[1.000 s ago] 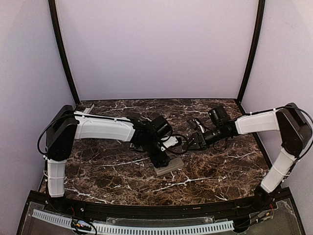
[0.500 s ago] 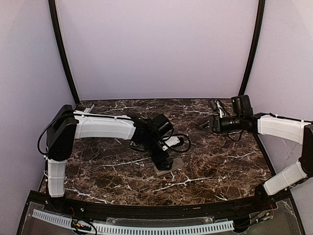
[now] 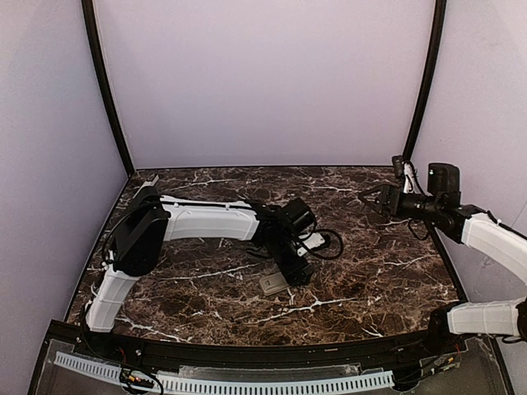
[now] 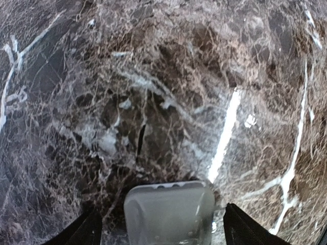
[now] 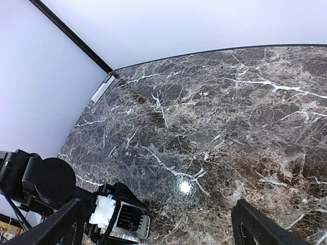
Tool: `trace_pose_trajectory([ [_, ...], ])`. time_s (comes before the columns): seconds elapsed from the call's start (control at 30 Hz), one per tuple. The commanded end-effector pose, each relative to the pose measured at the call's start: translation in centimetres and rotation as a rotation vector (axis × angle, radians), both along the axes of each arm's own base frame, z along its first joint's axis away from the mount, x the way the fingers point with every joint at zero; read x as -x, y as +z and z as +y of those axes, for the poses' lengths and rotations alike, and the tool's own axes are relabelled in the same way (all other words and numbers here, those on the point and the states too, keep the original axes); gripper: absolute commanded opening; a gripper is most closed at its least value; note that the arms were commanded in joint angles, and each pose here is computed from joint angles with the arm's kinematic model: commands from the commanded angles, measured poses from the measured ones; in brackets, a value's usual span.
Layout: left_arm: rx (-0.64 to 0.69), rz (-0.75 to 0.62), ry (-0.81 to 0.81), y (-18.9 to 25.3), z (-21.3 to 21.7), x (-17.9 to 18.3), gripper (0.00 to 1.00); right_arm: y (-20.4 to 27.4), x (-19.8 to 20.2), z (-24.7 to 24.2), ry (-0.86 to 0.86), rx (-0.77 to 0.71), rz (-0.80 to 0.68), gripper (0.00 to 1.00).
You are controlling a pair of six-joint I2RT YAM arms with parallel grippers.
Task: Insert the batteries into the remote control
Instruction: Pick up the remote control from the center of the board.
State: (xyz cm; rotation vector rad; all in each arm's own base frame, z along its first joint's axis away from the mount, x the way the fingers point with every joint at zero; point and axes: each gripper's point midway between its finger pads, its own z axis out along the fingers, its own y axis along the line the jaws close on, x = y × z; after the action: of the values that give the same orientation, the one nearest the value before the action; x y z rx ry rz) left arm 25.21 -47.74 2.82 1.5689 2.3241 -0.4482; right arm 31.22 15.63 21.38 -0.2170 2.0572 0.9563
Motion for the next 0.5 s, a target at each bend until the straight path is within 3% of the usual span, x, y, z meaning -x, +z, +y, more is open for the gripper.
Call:
trace_pose_trajectory([
  [0.0,-0.045,0.018,0.008,-0.4,0.0,0.3,0.77,0.5,-0.2,-1.0,-0.047,-0.020,-0.020,0.99],
  [0.23,-0.106,0.029,0.012,-1.3,0.6,0.3,0.56,0.6,0.2,-0.8,-0.020,-0.026,-0.028,0.99],
  [0.47,-0.088,0.064,0.012,0.6,0.3,0.8,0.45,0.3,0.4,-0.3,0.020,-0.031,-0.034,0.99],
])
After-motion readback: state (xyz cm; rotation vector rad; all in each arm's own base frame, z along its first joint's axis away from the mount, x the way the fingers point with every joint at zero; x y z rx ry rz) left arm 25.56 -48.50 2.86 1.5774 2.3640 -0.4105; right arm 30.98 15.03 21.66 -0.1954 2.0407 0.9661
